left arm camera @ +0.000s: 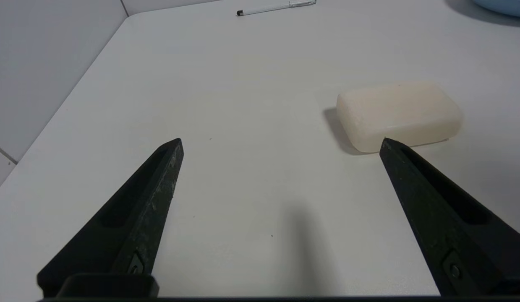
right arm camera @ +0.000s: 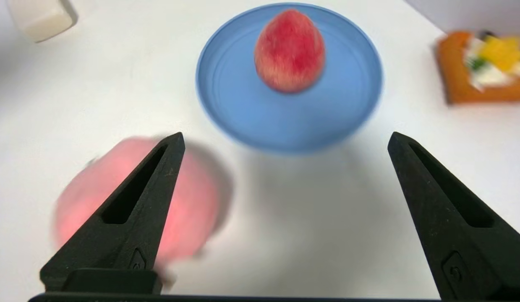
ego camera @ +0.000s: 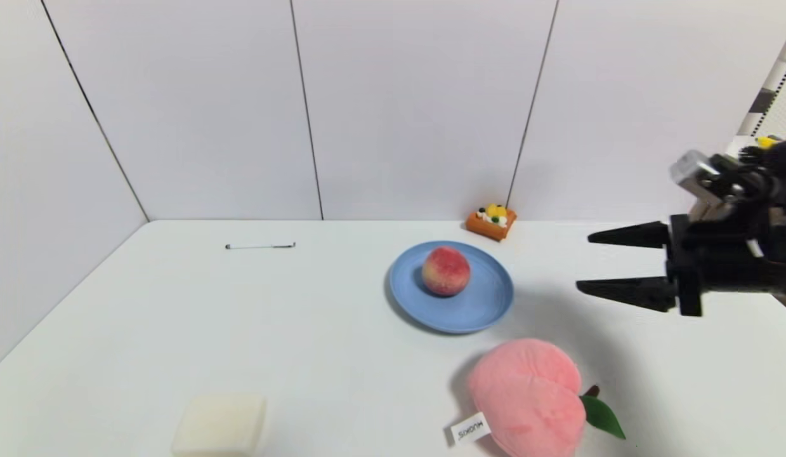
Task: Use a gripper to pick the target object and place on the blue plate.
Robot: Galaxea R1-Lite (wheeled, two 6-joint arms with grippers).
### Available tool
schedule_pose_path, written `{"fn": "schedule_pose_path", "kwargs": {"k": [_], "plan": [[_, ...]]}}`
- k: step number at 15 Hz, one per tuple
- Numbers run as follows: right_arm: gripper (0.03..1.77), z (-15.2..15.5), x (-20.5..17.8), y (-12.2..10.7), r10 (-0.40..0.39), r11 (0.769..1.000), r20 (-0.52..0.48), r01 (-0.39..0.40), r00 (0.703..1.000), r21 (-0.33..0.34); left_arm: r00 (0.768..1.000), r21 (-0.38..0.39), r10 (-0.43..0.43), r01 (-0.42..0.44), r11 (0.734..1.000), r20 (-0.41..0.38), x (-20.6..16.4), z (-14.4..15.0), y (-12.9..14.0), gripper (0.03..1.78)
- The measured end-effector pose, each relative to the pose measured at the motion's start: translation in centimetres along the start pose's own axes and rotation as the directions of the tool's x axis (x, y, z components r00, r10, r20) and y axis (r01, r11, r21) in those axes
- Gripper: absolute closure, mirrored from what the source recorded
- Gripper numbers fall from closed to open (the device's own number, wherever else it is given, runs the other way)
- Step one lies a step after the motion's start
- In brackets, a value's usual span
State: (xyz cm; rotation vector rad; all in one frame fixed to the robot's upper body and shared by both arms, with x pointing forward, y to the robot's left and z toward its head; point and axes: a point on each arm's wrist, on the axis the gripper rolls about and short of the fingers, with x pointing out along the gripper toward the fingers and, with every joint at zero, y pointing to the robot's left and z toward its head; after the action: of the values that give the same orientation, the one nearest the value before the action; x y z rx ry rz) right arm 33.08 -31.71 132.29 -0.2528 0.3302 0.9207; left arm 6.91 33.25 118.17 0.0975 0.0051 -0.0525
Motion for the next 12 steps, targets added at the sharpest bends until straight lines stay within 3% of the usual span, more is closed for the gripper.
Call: {"fn": "schedule_pose_path", "kwargs": {"k": [3,5,9,12], "plan": [[0.11,-1.3,-5.8,5.5,-0.153,0.988,0.030,0.153,0.988,-0.006,1.000,0.000,0.000,0.000,1.000,0.000,0.0,0.0,0.0,0.12],[0.11,-2.7,-8.4,9.5,-0.272,0.962,0.052,0.272,0.961,0.000,1.000,0.000,0.000,0.000,1.000,0.000,0.0,0.0,0.0,0.12],[0.11,-7.0,-10.7,15.3,-0.512,0.859,0.089,0.506,0.854,0.078,1.000,0.000,0.000,0.000,1.000,0.000,0.0,0.0,0.0,0.12],[0.11,-11.1,-10.8,18.0,-0.609,0.793,0.125,0.595,0.783,0.129,1.000,0.000,0.000,0.000,1.000,0.000,0.0,0.0,0.0,0.12]]}}
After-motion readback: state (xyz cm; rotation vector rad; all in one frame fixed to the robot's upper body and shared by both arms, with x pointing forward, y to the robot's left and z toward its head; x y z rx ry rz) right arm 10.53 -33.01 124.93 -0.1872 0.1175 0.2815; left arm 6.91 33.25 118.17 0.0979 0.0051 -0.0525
